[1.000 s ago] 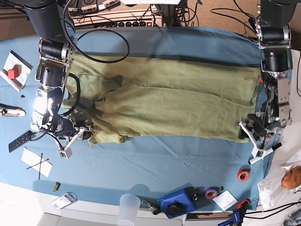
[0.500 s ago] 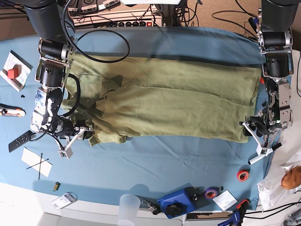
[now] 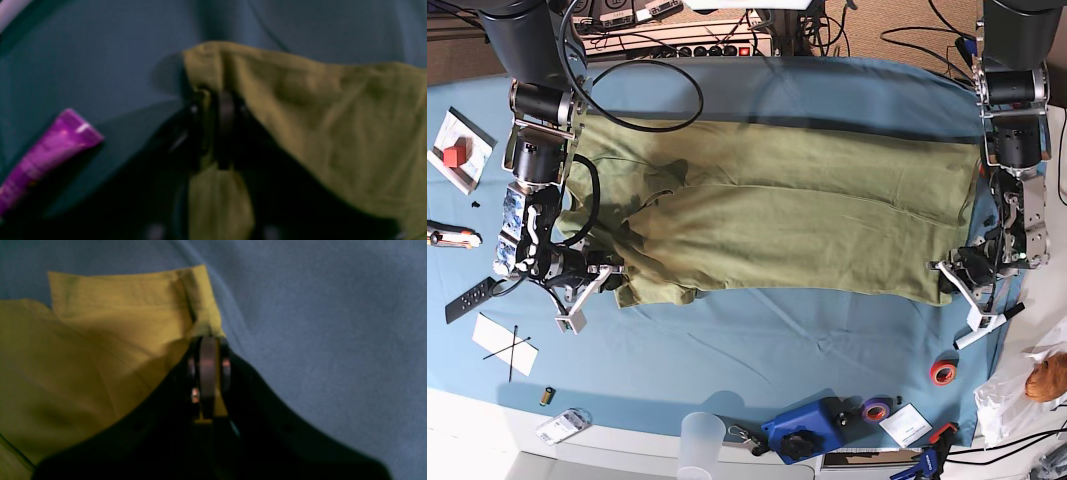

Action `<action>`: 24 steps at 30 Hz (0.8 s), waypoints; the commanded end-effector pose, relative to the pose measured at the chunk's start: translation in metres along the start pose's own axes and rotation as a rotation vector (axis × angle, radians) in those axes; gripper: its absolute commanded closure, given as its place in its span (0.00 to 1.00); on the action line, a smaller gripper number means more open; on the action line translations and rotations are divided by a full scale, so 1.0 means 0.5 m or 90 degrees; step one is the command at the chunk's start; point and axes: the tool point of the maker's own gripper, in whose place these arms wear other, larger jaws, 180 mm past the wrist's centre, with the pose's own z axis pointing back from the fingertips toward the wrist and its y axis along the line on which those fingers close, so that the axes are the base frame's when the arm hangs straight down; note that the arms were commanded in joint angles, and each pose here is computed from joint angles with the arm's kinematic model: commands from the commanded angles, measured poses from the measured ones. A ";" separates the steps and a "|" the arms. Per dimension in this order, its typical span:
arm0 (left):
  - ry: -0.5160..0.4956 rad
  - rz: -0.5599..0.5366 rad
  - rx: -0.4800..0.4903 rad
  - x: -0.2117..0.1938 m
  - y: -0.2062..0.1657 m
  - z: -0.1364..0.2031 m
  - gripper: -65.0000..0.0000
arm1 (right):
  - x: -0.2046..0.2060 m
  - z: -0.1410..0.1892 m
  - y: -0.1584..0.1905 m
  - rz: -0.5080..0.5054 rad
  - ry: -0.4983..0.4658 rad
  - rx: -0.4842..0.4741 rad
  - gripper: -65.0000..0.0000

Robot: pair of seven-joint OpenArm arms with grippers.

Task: Layout the t-shirt on the table in an organized manner, then fold the t-shirt properly
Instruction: 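Grasp the shirt's side edge with both grippers at hem and collar, then fold the shirt lengthwise in half with both grippers over itself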

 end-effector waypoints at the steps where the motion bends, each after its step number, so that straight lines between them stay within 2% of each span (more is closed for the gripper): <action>1: 0.000 -0.008 -0.008 0.013 -0.006 0.002 1.00 | 0.025 0.013 -0.007 0.009 -0.009 -0.010 1.00; 8: 0.008 0.009 -0.009 0.021 0.002 0.015 1.00 | 0.082 0.039 0.013 0.016 -0.077 0.011 1.00; 11: 0.000 0.049 -0.047 0.037 -0.009 0.026 1.00 | 0.115 0.061 0.025 0.032 -0.109 0.014 1.00; 15: -0.034 0.089 -0.121 0.069 -0.024 0.054 1.00 | 0.138 0.087 0.033 0.062 -0.120 0.002 1.00; 24: -0.094 0.184 -0.193 0.097 0.033 0.149 1.00 | 0.143 0.134 0.058 0.127 -0.158 -0.026 1.00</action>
